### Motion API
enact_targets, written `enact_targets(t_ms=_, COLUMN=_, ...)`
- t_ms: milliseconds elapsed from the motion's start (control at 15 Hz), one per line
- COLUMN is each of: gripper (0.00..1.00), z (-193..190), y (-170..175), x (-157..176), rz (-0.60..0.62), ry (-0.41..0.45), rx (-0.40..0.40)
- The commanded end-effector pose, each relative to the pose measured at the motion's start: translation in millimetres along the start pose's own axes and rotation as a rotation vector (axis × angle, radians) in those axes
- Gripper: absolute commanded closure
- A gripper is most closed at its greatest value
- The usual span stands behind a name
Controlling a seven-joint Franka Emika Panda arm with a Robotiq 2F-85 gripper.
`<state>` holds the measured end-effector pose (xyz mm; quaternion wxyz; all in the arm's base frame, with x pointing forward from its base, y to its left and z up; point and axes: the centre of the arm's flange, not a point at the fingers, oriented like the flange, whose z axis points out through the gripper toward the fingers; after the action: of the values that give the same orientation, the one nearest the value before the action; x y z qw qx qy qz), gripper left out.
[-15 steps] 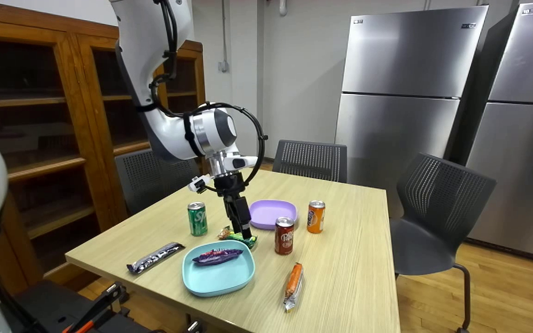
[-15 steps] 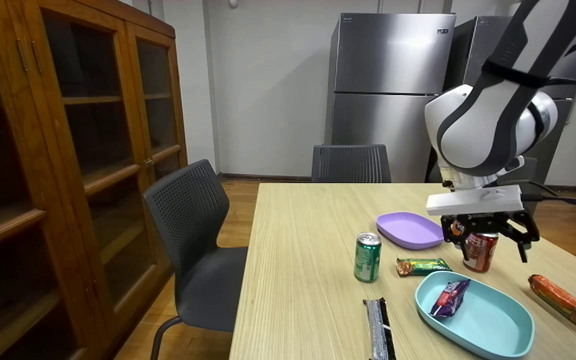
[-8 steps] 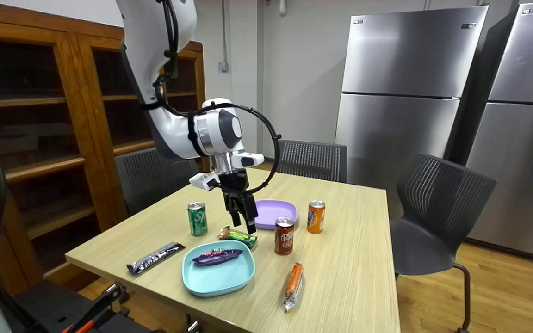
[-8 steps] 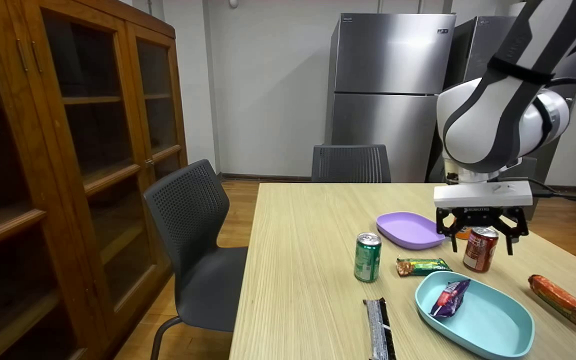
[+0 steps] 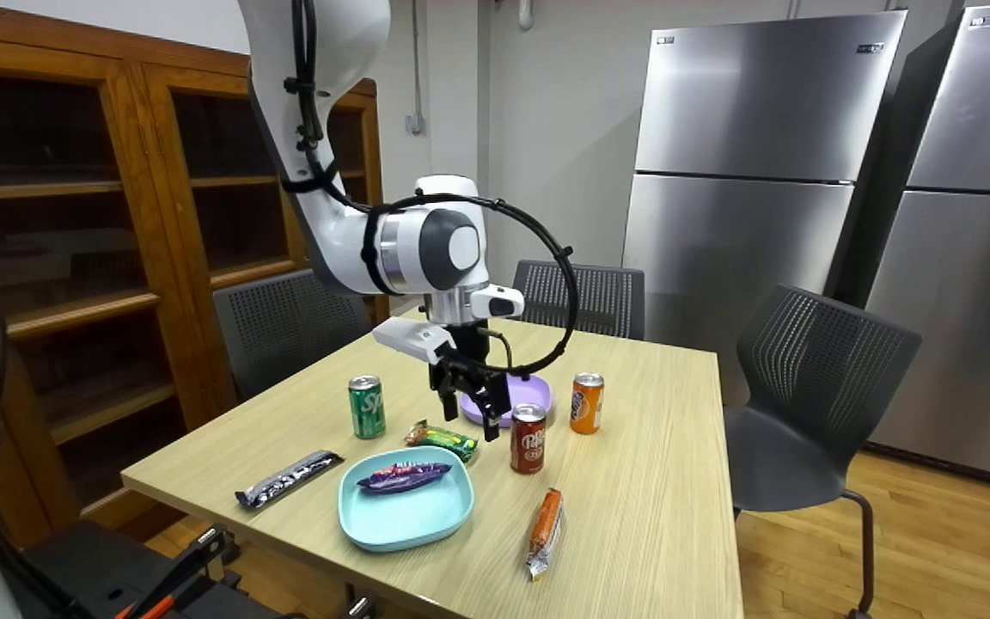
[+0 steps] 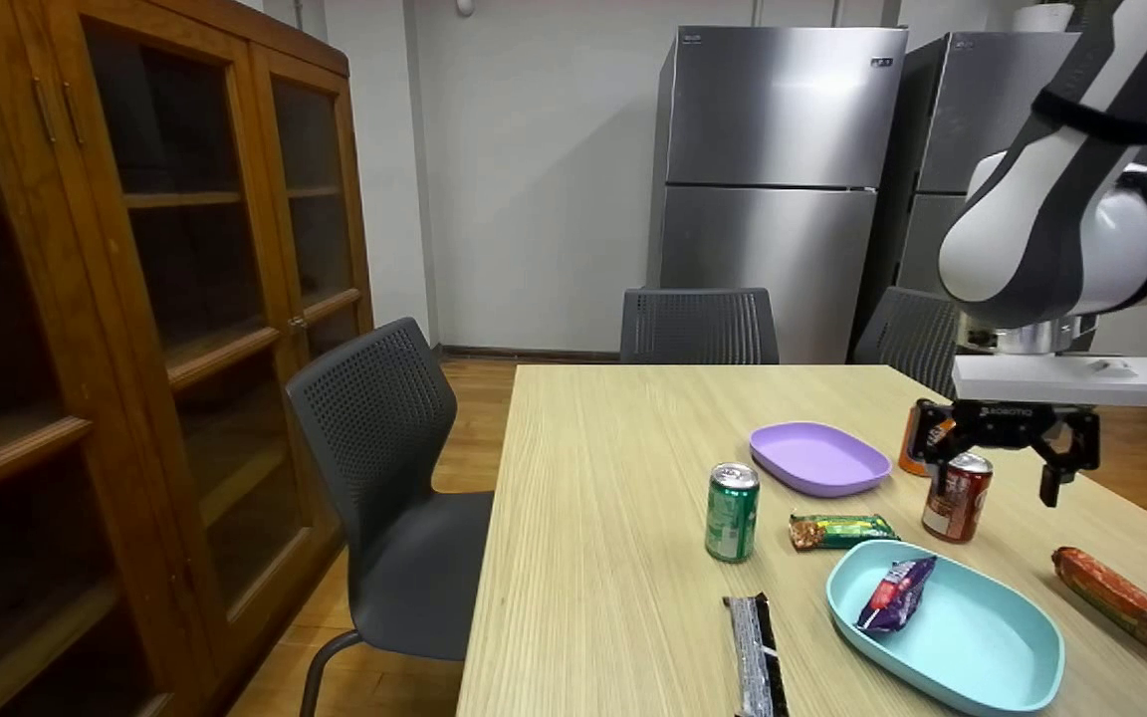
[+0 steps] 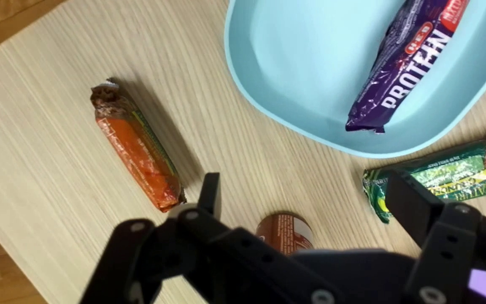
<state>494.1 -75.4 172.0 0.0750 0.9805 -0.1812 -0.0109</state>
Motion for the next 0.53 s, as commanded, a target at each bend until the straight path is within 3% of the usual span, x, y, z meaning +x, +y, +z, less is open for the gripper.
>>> enact_targets(t_ms=0, gripper=0.00, z=-7, y=33, x=-2, rz=-0.079, ry=-0.005, rx=0.043)
enact_targets(t_ms=467, gripper=0.00, z=9, y=81, x=11, rz=-0.168, ry=-0.008, rx=0.003)
